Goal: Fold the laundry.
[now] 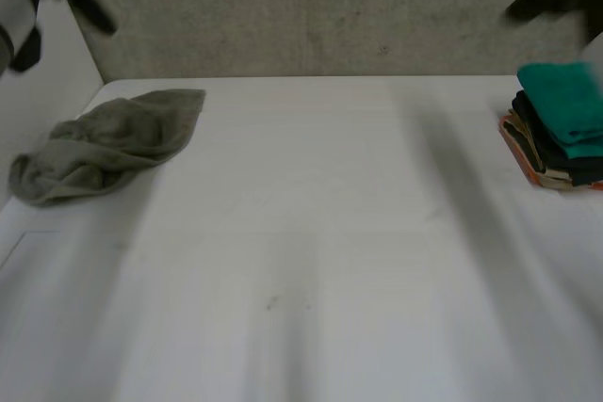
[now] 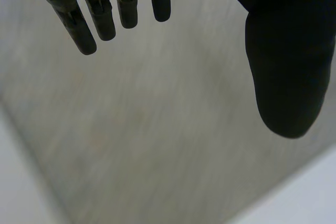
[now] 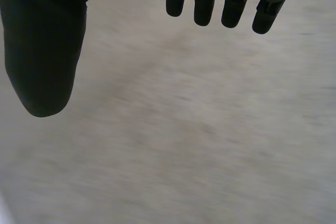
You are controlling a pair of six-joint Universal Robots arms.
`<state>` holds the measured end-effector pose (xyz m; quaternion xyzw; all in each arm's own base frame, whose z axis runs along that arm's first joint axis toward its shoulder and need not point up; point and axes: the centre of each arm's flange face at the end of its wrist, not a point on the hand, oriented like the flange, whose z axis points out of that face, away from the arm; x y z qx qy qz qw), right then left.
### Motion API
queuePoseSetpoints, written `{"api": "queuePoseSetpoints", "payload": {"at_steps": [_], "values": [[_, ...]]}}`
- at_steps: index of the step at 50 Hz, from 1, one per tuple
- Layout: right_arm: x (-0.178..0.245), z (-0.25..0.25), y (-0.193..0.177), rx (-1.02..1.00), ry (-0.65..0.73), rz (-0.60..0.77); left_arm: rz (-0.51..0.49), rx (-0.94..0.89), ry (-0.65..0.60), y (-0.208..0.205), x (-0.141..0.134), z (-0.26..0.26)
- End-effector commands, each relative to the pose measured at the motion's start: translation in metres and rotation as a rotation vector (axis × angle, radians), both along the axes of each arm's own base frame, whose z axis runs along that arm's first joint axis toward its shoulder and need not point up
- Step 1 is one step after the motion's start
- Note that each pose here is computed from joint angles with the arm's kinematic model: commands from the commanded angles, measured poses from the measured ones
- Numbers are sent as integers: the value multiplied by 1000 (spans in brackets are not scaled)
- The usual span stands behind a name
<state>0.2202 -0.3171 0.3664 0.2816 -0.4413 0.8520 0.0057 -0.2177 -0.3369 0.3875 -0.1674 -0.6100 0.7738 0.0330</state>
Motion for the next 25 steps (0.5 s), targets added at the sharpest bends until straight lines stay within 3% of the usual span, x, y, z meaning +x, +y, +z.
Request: {"api": "queuePoseSetpoints", "payload": {"at_steps": [1,4,10,20,25], "values": [[40,-94,38,256,137,112,186,208,-385,-77,48,-124],[39,-125,40,335,192,99,238,262,-466,-110,77,-179],[35,-159,42,417,254,65,190,231,-492,-148,83,-247],[26,-180,50,479,277,48,180,167,-477,-177,90,-282],[24,-183,51,490,279,44,172,110,-478,-180,79,-277]]}}
